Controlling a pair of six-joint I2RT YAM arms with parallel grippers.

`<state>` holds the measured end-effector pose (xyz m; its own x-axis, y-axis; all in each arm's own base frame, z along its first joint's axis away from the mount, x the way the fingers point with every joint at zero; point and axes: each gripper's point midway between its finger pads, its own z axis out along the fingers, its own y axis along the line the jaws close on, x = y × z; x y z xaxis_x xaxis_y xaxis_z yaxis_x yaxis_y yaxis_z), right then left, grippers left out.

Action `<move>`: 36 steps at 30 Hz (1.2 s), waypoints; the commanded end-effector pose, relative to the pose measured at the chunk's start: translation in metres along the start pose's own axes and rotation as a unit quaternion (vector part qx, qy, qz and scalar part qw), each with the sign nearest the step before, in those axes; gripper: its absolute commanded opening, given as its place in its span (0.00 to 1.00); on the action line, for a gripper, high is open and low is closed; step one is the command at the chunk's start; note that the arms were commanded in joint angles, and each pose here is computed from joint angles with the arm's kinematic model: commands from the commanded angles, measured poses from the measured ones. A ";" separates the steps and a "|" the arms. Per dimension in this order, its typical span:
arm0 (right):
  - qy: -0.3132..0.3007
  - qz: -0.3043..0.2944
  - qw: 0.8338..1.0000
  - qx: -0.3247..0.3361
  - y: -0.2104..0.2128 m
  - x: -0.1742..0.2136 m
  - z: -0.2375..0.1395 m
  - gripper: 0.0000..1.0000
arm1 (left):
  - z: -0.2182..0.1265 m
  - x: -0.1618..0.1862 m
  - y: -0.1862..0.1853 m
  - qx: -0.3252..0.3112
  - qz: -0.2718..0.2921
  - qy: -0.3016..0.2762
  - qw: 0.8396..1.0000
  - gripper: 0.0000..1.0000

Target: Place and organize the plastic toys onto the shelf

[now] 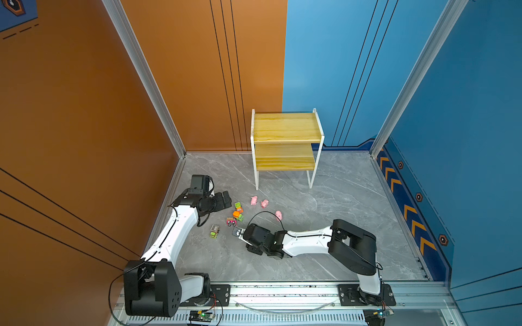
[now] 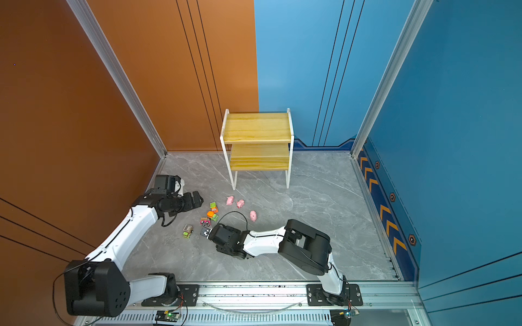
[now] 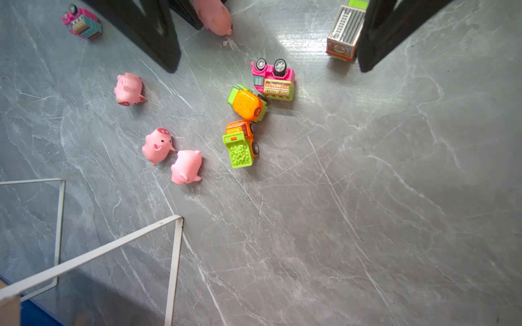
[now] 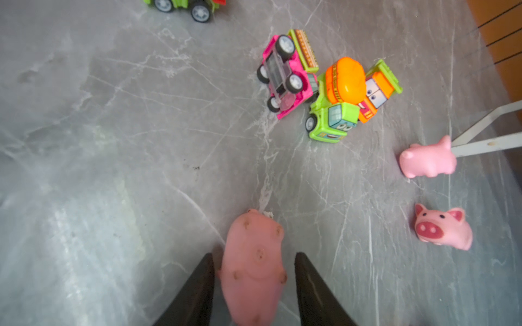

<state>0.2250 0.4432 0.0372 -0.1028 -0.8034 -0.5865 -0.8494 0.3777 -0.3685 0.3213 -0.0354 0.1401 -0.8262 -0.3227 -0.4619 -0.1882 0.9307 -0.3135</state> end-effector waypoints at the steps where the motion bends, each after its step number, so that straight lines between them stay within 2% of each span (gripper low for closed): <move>1: 0.017 0.013 1.000 0.012 -0.011 0.006 0.003 0.39 | -0.003 0.001 -0.001 0.010 0.001 -0.005 1.000 0.99; 4: 0.004 0.039 0.999 0.004 -0.018 0.002 -0.004 0.32 | -0.003 0.001 -0.002 0.011 0.000 -0.005 1.000 0.99; 11: -0.031 0.131 0.991 -0.012 -0.039 -0.003 -0.036 0.27 | -0.005 0.002 -0.008 0.024 0.002 -0.006 1.000 0.99; 20: -0.059 0.289 0.956 0.002 -0.081 0.026 -0.083 0.27 | -0.011 0.007 -0.028 0.045 0.032 -0.013 0.998 0.99; 25: -0.054 0.384 0.921 0.034 -0.116 0.070 -0.109 0.27 | -0.015 0.015 -0.046 0.057 0.070 -0.012 0.996 0.99; 28: -0.037 0.449 0.891 0.059 -0.140 0.103 -0.125 0.28 | -0.017 0.020 -0.061 0.067 0.094 -0.012 0.993 0.99; 31: -0.020 0.514 0.854 0.074 -0.159 0.135 -0.137 0.29 | -0.021 0.025 -0.081 0.084 0.116 -0.009 0.990 0.99; 36: 0.027 0.615 0.783 0.087 -0.174 0.192 -0.143 0.29 | -0.032 0.030 -0.120 0.116 0.160 -0.012 0.980 0.99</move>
<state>0.2999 0.1755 0.1223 -0.7180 0.1176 -0.6861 -0.1353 0.9433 0.3032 0.2973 -0.1383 0.1705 -0.8390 -0.0609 -0.5407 0.1521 0.9278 -0.3405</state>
